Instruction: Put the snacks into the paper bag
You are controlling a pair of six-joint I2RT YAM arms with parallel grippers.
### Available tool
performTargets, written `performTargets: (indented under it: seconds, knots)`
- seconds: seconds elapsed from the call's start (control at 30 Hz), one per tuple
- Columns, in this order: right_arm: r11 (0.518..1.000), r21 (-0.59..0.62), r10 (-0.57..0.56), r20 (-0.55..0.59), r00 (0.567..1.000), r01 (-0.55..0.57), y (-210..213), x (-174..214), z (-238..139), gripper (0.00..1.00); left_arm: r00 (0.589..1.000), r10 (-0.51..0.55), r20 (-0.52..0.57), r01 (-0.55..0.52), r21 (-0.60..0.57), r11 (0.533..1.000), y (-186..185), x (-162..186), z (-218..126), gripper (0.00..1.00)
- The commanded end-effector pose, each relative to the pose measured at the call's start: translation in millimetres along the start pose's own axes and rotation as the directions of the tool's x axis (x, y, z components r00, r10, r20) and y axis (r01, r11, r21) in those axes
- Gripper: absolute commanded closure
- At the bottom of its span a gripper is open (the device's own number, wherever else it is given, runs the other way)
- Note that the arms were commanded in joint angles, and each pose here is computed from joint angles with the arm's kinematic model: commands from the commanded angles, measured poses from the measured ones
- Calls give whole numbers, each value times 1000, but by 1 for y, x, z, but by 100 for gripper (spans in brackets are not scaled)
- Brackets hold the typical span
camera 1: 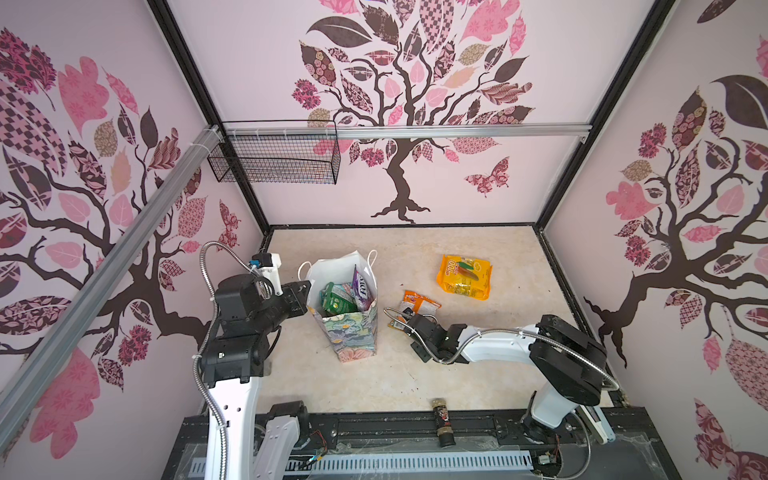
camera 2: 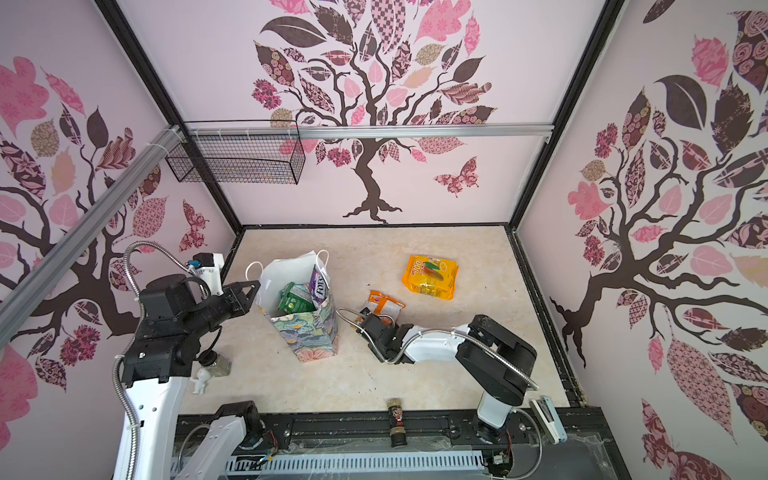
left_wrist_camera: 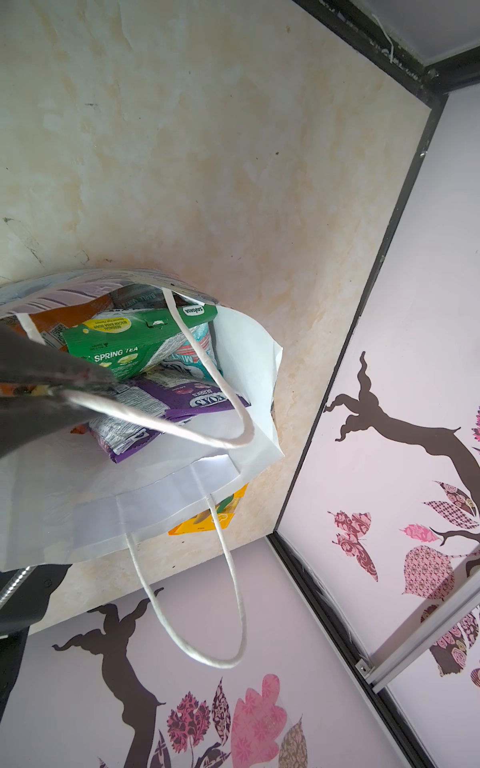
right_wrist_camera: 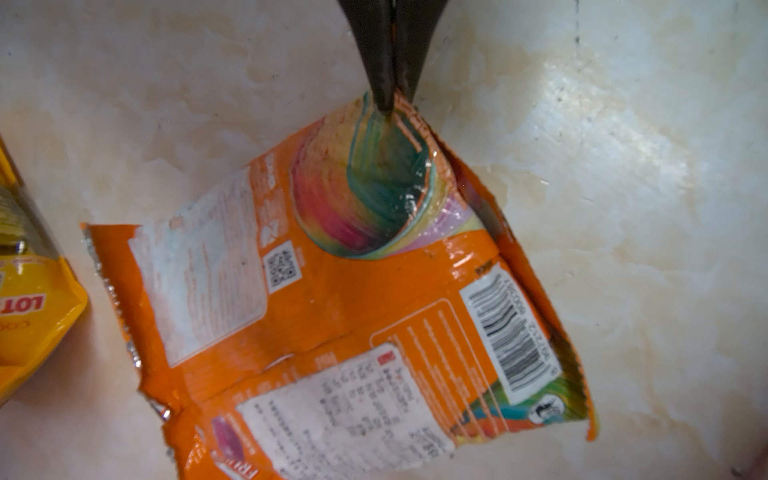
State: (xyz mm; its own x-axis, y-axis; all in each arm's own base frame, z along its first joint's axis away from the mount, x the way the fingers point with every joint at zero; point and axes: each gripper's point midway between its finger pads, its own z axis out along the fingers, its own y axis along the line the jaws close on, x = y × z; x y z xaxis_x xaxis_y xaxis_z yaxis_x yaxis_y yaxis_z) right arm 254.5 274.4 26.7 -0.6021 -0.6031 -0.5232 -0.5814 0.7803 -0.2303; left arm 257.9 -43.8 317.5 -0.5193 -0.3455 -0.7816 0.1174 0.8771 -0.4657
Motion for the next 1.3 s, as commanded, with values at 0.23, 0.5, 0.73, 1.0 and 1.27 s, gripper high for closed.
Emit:
performTargets:
  seconds: [0.23,0.5,0.73,1.0,1.27]
  knots:
    - [981,-169,117,126,985,-95,12,-48,-48,100,1000,5,-1,-5,0,1000,2,2,2,89]
    - [940,-291,251,231,940,-179,-2,-82,-93,100,1000,5,3,-5,3,1000,1,3,1,89]
    - [898,-381,356,337,871,-219,-20,-110,-126,100,1000,0,-6,0,10,1000,2,4,3,89]
    - [897,-386,374,402,836,-216,-32,-140,-151,100,1000,-3,-6,4,13,1000,1,4,4,89]
    - [890,-395,411,483,773,-227,-47,-173,-186,100,1000,-4,-6,4,14,1000,1,4,4,89]
